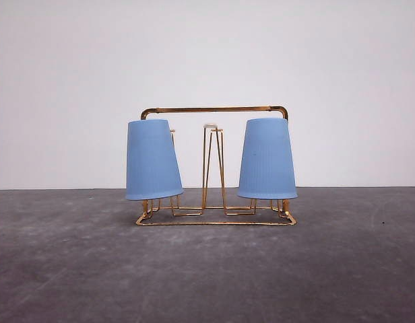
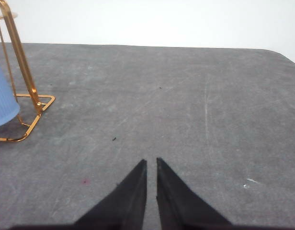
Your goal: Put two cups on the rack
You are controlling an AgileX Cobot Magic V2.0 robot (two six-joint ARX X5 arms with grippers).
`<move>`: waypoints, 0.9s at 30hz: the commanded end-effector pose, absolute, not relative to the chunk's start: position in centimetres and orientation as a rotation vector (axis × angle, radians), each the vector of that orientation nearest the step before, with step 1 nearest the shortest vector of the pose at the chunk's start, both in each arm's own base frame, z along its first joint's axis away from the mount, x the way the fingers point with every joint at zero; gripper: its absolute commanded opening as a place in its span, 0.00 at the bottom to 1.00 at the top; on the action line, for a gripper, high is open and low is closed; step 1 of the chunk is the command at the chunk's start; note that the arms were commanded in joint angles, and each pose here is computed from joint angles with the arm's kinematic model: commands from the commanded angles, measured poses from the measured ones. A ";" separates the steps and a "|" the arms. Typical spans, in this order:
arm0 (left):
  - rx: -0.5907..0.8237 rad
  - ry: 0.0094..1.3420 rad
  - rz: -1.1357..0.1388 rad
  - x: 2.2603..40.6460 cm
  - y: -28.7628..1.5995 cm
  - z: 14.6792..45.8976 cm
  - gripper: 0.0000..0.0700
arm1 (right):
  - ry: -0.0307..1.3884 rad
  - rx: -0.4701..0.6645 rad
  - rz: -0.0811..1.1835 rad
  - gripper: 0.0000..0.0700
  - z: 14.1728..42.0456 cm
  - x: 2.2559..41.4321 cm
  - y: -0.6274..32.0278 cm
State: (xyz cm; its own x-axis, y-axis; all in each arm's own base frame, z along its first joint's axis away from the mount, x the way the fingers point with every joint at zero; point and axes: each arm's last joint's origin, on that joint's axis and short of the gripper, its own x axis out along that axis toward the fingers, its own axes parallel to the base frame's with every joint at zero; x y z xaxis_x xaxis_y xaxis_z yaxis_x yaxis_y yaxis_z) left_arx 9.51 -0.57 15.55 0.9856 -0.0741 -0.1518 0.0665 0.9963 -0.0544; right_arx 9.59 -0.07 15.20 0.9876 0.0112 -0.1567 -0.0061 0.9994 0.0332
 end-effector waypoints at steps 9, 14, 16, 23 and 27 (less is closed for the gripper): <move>-0.040 0.153 -0.068 9.6 -0.6 15.2 0.00 | 0.149 0.028 0.008 0.05 15.2 9.6 -0.1; -0.041 0.153 -0.068 9.6 -0.6 15.2 0.00 | 0.149 0.028 0.008 0.05 15.2 9.6 -0.1; -0.040 0.152 -0.068 9.6 -0.6 15.2 0.00 | 0.149 0.028 0.008 0.05 15.2 9.6 -0.1; -0.040 0.153 -0.068 9.6 -0.6 15.2 0.00 | 0.149 0.028 0.008 0.05 15.2 9.6 -0.1; -0.041 0.152 -0.068 9.6 -0.6 15.2 0.00 | 0.149 0.028 0.008 0.05 15.2 9.6 -0.1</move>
State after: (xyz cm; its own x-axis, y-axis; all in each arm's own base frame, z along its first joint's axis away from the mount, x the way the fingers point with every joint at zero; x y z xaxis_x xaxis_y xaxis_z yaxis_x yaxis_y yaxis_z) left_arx 9.51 -0.57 15.55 0.9857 -0.0737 -0.1518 0.0661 0.9963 -0.0543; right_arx 9.59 -0.07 15.20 0.9876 0.0112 -0.1567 -0.0061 0.9994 0.0332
